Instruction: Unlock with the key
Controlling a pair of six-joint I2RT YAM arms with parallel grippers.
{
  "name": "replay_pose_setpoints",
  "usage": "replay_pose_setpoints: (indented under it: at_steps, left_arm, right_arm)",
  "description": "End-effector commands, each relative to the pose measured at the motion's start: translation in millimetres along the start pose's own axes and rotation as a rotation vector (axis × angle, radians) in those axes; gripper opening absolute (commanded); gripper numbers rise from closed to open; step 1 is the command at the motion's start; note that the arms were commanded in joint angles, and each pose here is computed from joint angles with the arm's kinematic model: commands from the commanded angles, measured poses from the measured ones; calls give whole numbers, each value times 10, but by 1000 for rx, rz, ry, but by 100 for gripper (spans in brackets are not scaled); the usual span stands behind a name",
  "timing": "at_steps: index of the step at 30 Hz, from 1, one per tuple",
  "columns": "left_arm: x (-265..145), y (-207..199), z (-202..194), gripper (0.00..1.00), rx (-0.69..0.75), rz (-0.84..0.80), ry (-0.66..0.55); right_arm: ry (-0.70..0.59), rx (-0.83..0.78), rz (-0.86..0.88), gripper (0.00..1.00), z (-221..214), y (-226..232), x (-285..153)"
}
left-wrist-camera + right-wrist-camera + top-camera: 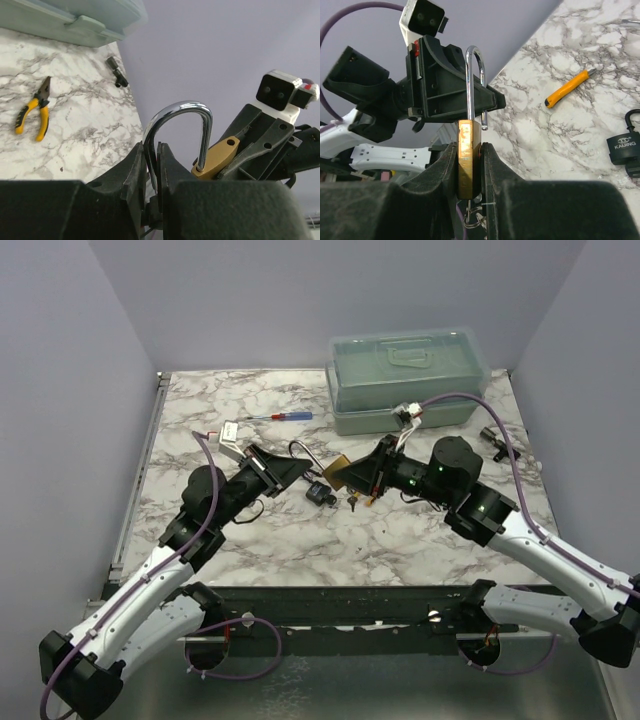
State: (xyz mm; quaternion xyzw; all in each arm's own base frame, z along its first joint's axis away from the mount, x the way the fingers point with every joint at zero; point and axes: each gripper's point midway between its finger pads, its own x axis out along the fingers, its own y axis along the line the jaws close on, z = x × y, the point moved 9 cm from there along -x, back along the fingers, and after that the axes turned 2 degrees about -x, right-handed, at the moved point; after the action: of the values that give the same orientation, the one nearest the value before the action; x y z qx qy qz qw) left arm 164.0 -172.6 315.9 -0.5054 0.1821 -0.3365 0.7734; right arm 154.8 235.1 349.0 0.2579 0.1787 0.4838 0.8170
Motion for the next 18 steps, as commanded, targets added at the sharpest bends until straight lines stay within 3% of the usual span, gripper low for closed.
replay_pose_setpoints:
  at_steps: [1, 6, 18]
  left_arm:
    - [-64, 81, -19, 15, -38, 168, 33]
    - [-130, 155, -37, 15, -46, 273, 46]
    - [-203, 461, -125, 15, -24, 375, 23]
  right_arm:
    - [-52, -70, -58, 0, 56, -111, 133]
    - [-15, -90, -158, 0, -64, -327, 278]
    - [18, -41, -131, 0, -239, -440, 426]
